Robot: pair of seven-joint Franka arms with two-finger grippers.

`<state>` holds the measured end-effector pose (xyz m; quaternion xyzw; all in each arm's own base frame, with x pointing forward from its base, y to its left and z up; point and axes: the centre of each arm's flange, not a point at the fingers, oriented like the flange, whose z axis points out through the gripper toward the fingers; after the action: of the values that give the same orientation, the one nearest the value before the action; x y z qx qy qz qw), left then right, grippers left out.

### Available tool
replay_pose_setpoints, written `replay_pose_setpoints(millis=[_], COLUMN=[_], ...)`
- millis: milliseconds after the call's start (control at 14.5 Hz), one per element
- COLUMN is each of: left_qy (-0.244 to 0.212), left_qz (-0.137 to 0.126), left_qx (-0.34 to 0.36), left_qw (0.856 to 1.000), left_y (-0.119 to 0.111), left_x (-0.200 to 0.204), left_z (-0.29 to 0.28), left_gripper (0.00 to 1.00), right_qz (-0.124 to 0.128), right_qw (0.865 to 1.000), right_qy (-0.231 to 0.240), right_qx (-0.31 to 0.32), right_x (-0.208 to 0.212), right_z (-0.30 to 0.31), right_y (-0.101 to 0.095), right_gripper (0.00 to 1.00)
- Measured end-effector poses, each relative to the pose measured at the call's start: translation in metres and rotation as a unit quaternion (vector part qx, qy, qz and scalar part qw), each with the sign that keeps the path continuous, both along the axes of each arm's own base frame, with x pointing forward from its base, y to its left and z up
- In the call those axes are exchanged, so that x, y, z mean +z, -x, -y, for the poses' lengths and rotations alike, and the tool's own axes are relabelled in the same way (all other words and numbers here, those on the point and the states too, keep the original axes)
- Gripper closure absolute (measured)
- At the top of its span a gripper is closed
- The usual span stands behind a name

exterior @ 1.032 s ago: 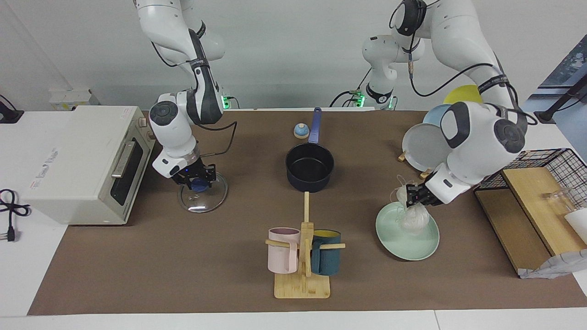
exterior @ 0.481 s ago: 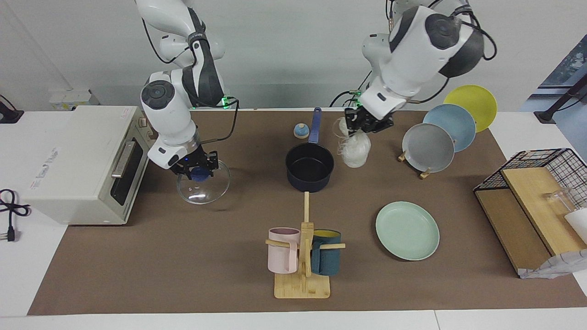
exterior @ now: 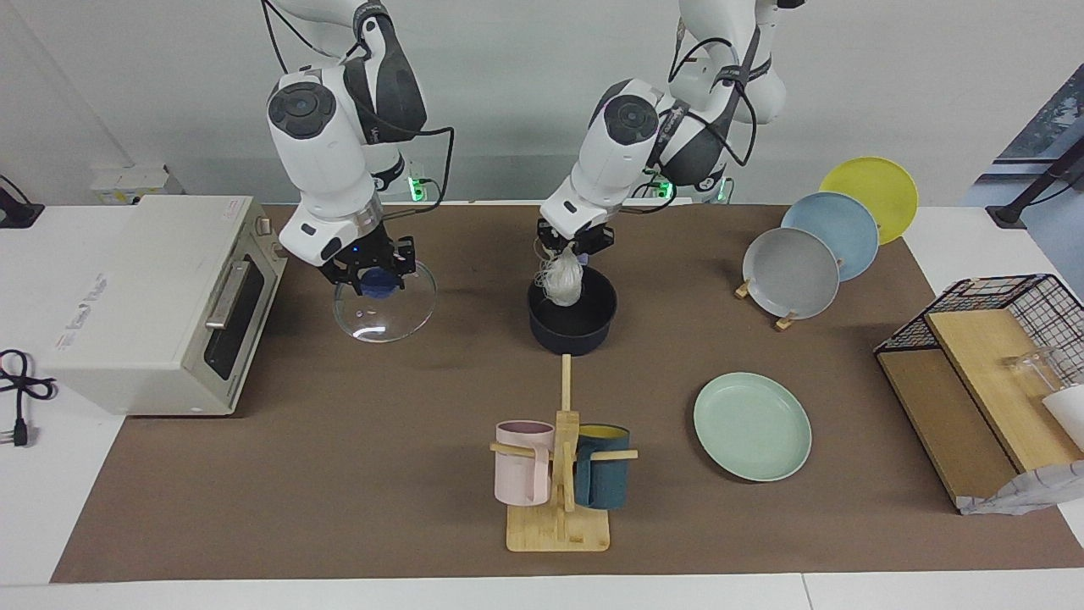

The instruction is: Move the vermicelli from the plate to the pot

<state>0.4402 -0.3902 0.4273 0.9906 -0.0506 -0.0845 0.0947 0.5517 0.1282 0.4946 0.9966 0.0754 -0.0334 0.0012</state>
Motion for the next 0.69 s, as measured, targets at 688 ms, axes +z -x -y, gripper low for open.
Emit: replay_pose_setpoints(millis=[688], left_qy=[0.014], left_qz=[0.035], left_qx=[-0.021], left_qw=[0.999], left_y=[-0.035], left_x=[-0.067], left_z=[-0.026], left_gripper=[0.58], right_qz=[-0.001], right_qw=[1.0], right_qy=[0.001], right_qx=[-0.013], right_x=[-0.001], right_z=[-0.017], right_y=[0.004], right_gripper=[0.34])
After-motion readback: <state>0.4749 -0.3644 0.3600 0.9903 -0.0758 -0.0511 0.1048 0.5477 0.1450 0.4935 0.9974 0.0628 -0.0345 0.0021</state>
